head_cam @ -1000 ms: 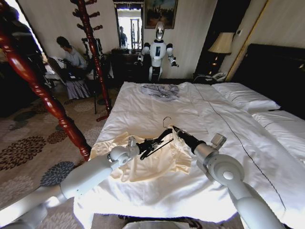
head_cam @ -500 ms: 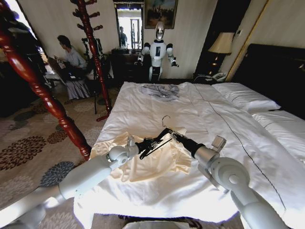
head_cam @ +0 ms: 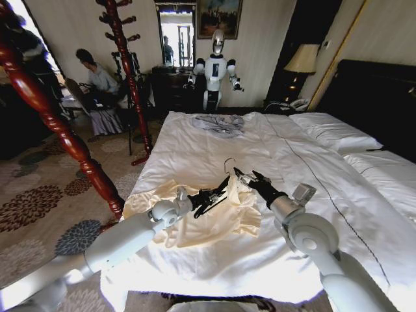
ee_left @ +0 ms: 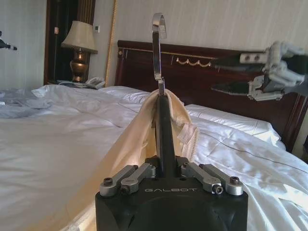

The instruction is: Pick up the clothes from the bed and hang them on the clothes hanger.

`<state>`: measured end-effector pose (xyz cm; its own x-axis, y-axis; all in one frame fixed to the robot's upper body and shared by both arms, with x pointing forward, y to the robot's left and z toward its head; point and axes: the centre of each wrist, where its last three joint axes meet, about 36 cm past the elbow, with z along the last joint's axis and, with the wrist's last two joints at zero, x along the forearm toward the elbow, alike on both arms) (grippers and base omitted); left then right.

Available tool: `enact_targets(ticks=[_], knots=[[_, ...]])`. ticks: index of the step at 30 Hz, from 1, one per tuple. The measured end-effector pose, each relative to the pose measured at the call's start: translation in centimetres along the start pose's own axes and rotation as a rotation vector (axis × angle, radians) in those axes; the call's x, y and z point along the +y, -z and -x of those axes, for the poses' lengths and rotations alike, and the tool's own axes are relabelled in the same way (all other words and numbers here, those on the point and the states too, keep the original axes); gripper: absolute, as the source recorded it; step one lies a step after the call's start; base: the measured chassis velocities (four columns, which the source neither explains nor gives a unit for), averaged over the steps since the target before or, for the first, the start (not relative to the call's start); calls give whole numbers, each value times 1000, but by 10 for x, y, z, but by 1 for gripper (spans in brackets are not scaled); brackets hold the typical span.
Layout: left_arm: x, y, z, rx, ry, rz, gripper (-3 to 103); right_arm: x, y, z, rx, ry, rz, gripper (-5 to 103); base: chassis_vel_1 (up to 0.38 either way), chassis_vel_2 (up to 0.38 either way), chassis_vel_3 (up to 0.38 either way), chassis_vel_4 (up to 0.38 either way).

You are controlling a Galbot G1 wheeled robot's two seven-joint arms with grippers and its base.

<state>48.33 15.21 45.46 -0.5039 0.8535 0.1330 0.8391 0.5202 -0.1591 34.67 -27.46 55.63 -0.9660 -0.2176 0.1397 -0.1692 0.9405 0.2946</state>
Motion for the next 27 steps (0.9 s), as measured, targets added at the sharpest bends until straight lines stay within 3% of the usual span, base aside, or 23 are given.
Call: enact_targets(ticks=[4,6,7,8,9,10,12,13,14,18,24,27], knots=[[1,3,-8,0,2,2,16,-13,-8,0,-4,-42,-52,100,0,0,0,0],[2,7,-19,2,4,5,16,-27,-18,1,-24,-89,-131,100,0,0,0,0],[1,10,-22,-2,0,3,16,-38,-26,3,-59,-117,-234,100,0,0,0,0],[0,12,-24,-4,-3,1,16,-43,-29,3,-77,-128,-285,100,0,0,0,0],[0,12,-24,-4,-3,1,16,-43,-29,3,-77,-128,-285,100,0,0,0,0],[-1,14,-25,-7,-8,-1,16,-51,-34,4,-111,-141,-385,100,0,0,0,0],[-2,16,-25,-10,-11,0,16,-58,-39,4,-133,-142,-465,100,0,0,0,0],[-2,18,-24,-14,-14,2,16,-66,-46,3,-157,-130,-595,100,0,0,0,0],[-2,18,-24,-14,-14,2,16,-66,-46,3,-157,-130,-595,100,0,0,0,0],[-8,22,-20,-19,-36,2,16,-76,-61,4,-198,-87,-835,100,0,0,0,0],[-17,26,-15,-23,-64,1,16,-68,-72,6,-216,-18,-929,100,0,0,0,0],[-26,28,-11,-23,-92,-6,16,-67,-78,14,-241,5,-1009,100,0,0,0,0]])
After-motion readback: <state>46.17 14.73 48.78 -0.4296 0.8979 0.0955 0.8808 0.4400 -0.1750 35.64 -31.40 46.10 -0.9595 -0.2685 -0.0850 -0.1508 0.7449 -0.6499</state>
